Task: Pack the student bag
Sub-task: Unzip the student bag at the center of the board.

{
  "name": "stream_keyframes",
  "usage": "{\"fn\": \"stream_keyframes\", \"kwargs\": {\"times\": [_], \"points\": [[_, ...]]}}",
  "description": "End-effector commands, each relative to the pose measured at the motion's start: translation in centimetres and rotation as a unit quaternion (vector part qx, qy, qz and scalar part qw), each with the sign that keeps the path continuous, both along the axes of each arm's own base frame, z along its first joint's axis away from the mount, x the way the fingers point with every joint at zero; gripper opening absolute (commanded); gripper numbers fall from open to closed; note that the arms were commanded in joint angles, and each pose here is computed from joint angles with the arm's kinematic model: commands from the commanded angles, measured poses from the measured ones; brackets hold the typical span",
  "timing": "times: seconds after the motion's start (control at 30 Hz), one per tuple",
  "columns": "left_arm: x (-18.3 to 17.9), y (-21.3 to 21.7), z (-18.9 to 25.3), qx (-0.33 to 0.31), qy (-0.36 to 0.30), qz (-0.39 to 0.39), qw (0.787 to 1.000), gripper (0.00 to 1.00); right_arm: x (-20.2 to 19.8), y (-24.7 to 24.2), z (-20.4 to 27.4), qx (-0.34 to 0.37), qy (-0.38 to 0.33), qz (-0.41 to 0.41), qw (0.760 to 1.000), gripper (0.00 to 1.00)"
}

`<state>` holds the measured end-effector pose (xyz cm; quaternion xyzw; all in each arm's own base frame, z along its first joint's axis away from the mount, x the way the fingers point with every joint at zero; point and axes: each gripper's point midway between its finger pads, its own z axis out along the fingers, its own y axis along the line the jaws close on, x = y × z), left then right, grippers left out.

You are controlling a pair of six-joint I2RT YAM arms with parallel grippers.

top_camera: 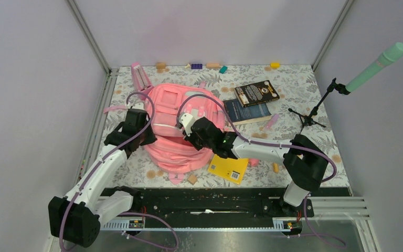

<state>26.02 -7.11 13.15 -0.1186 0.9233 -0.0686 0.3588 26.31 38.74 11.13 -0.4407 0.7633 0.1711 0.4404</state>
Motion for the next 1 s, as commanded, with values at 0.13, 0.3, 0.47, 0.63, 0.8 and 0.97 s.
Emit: {"fn": "stream_keyframes", "kwargs": {"times": [0.13, 0.3, 0.47, 0.63, 0.8, 0.97], "points": [[2.6, 3.3, 2.8, 0.044, -0.040, -0.009, 0.998, 0.00, -0.4, -0.9, 2.5, 0.024, -0.009, -0.006, 1.000, 0.00], [3.4, 4.0, 3.3, 0.054, -0.045, -0.012, 0.997, 0.00, -0.5, -0.8, 2.3, 0.023, -0.006, -0.004, 1.000, 0.00], [4.0, 4.2, 3.3, 0.065, -0.031, -0.036, 0.997, 0.03, -0.5, -0.8, 2.1, 0.022, -0.006, -0.004, 1.000, 0.00], [4.1, 4.8, 2.8, 0.078, -0.028, -0.026, 0.996, 0.17, -0.6, -0.7, 2.1, 0.025, -0.004, 0.000, 1.000, 0.00], [4.0, 5.1, 2.2, 0.085, -0.027, -0.023, 0.996, 0.26, -0.7, -0.5, 1.9, 0.026, 0.000, 0.003, 1.000, 0.00], [4.1, 5.0, 2.3, 0.084, -0.032, -0.027, 0.996, 0.29, -0.8, -0.3, 1.7, 0.027, 0.005, 0.006, 1.000, 0.00]]}}
